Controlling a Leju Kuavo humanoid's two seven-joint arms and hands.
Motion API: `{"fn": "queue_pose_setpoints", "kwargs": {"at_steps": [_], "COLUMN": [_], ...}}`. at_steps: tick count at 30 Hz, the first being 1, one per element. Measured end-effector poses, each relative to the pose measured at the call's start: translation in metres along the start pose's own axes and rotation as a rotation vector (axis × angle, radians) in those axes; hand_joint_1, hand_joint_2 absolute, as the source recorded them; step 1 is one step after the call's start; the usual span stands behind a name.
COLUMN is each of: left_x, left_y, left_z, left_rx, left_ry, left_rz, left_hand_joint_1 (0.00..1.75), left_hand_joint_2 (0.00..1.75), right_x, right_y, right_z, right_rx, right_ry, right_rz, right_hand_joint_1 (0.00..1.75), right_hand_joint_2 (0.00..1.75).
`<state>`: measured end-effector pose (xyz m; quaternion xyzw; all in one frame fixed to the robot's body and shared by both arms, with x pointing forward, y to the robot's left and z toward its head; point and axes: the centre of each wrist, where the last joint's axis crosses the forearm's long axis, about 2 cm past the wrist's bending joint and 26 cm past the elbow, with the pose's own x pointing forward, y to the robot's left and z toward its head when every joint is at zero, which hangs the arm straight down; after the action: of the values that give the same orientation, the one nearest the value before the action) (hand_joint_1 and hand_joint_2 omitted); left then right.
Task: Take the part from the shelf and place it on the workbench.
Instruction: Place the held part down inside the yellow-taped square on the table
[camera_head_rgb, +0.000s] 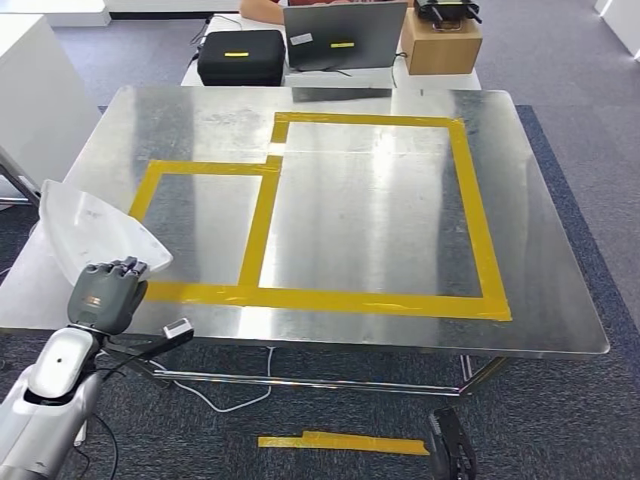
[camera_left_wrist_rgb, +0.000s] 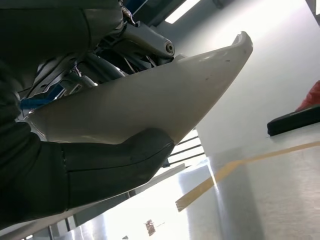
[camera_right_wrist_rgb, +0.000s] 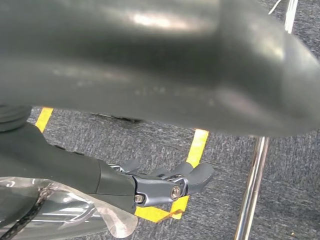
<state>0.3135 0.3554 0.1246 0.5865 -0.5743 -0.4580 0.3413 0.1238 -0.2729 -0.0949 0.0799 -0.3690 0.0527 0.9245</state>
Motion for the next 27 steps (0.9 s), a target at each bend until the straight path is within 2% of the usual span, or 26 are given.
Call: {"fn": "queue_pose_setpoints", "kwargs": {"at_steps": [11,27], "left_x": [0.017,0.016], "left_y": [-0.002,-0.014], "left_z": [-0.012,-0.01], "left_rx": [-0.022,-0.081], "left_ry": [-0.064,-0.092], "left_rz": [-0.007,-0.016], "left_hand_joint_1": [1.75,1.75], "left_hand_joint_2": [1.75,1.75], "right_x": [0.004,0.004], "right_y": [0.0,0.0], "right_z": [-0.002,-0.002], "right_rx": [0.009,0.01], "right_ry": [-0.009,-0.008], "right_rz": [0.006,0.014], "right_hand_joint_1": [0.0,0.0], "right_hand_joint_2": [0.0,0.0]}}
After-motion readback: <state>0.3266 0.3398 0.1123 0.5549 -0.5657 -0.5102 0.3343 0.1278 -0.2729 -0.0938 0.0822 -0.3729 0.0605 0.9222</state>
